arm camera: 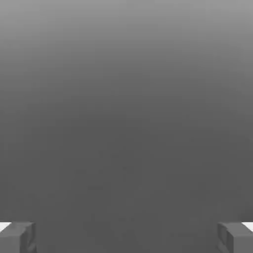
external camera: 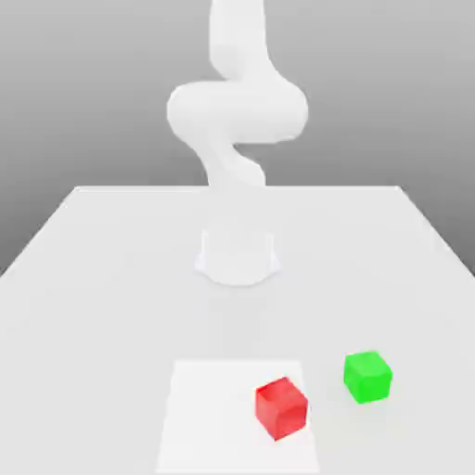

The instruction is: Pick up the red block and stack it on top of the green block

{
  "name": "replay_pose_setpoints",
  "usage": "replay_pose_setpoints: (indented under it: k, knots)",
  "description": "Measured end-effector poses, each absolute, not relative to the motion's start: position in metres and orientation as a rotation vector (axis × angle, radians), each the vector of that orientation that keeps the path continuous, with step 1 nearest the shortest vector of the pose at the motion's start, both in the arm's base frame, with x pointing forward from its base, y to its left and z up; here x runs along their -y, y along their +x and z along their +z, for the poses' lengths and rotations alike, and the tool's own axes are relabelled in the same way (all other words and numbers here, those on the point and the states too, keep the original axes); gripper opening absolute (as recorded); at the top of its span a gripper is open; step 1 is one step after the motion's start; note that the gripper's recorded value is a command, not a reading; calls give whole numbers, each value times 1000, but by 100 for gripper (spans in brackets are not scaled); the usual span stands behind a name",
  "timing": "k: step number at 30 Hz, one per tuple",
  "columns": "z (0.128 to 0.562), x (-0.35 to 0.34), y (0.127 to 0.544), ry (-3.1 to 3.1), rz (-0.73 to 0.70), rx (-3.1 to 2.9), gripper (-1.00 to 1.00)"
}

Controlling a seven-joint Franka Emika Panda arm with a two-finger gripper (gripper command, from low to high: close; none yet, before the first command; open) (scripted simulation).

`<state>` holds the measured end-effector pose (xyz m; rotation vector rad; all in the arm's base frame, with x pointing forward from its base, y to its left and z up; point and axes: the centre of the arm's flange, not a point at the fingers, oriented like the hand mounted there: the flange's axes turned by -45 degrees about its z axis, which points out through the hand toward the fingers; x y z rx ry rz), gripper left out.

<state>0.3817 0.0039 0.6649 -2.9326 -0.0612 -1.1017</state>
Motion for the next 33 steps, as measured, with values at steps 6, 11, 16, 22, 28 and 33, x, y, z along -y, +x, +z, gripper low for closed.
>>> replay_pose_setpoints:
  k: [6, 11, 16, 22, 28, 33]
  knots:
    - [541, -20, 443, -3012, -804, 268, 0]
    - [434, -36, 464, -3048, -558, 438, 0]
    - [329, -49, 459, -3058, -309, 608, 0]
    - [215, -59, 427, -3038, -28, 798, 0]
    - [148, -58, 422, -3035, -1, 813, -100]
    - [148, -58, 422, -3035, 1, 813, -100]
